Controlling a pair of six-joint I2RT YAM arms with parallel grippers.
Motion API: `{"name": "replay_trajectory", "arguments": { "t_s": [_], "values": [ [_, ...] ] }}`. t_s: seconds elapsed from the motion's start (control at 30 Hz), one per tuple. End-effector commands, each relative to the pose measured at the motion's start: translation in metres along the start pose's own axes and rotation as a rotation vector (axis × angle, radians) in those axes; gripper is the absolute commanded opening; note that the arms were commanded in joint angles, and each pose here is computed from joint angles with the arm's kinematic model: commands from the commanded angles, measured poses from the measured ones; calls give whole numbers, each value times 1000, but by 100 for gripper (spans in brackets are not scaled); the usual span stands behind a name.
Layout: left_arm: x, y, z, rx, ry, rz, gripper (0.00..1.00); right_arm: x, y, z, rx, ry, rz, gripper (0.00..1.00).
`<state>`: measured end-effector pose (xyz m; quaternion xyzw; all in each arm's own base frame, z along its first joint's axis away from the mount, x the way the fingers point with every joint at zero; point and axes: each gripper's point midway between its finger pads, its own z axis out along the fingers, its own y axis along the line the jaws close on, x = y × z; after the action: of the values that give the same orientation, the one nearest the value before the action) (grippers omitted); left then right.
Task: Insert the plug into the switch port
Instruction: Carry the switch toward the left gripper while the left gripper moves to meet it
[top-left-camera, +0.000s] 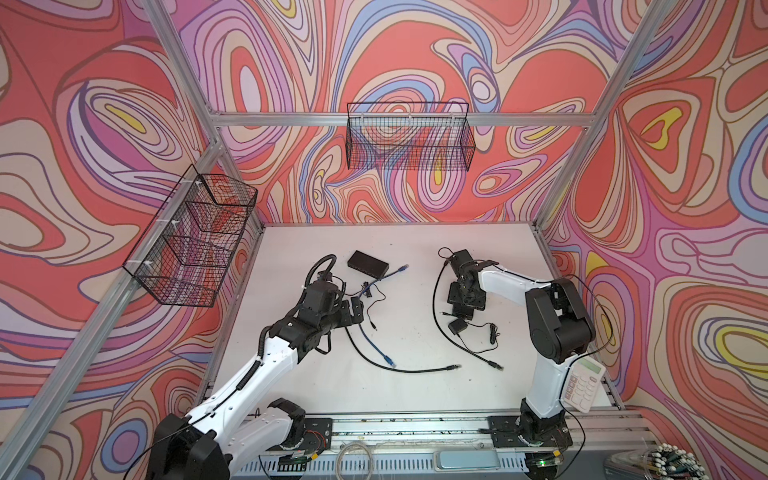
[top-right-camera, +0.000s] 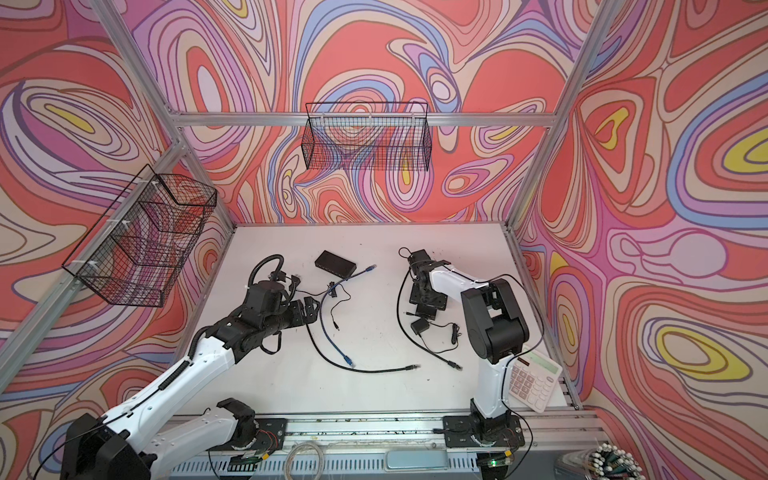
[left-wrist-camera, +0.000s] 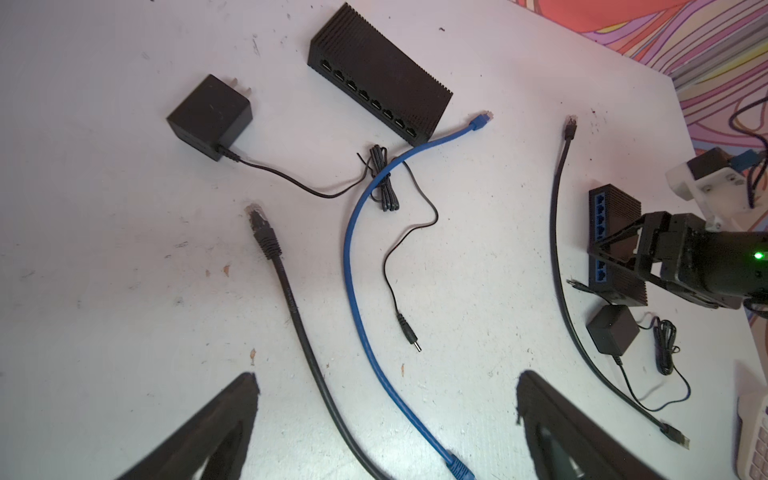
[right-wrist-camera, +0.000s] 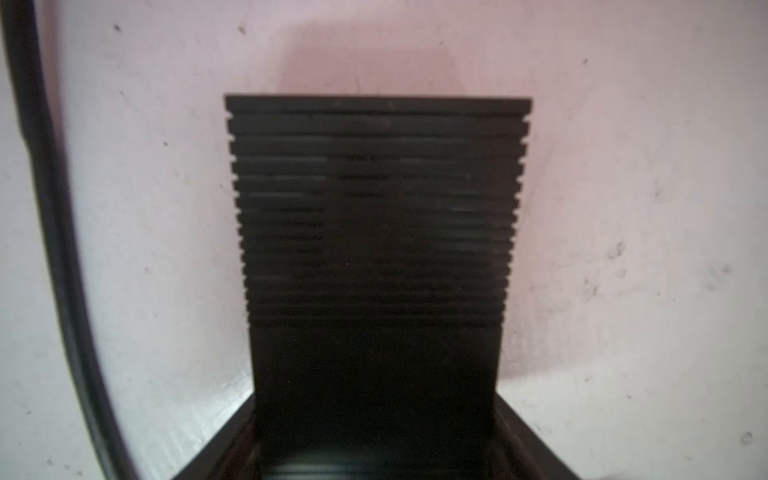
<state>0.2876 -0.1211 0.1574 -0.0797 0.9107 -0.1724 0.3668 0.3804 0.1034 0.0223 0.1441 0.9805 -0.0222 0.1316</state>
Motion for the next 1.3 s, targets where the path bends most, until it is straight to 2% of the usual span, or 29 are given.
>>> {"name": "replay_trajectory", "arguments": {
  "t_s": [0.0, 0.17, 0.27, 0.47, 0.57, 0.73, 0.87, 1.0, 1.13, 1.27],
  "values": [
    [-6, 14, -5, -67, -52, -11, 100, -5, 6, 1, -8, -9, -4, 66],
    [-2, 18, -2, -115, 3, 6, 100, -14, 12, -5, -26, -32, -20, 47],
    [-7, 18, -1, -136, 4, 0, 100, -25, 18, -18, -54, -70, -34, 42],
    [-18, 15, -7, -120, -52, -1, 100, -49, 33, -56, -129, -140, -55, 41],
    [-17, 7, -8, -71, -50, 45, 100, -54, 44, -72, -196, -150, -51, 41],
    [-24, 8, -15, -65, -106, 61, 100, -52, 59, -96, -311, -164, -51, 39],
    [-26, 5, -21, -45, -120, 50, 100, -42, 79, -116, -422, -174, -182, 36],
    [-22, -5, -14, -36, -24, 62, 100, -23, 87, -124, -404, -174, -395, 36],
    [-14, -27, -1, 60, 67, 27, 99, -3, 99, -134, -380, -196, -571, 37],
    [-8, -57, 10, 212, 129, -79, 99, 6, 115, -146, -424, -220, -627, 34]
  ]
}}
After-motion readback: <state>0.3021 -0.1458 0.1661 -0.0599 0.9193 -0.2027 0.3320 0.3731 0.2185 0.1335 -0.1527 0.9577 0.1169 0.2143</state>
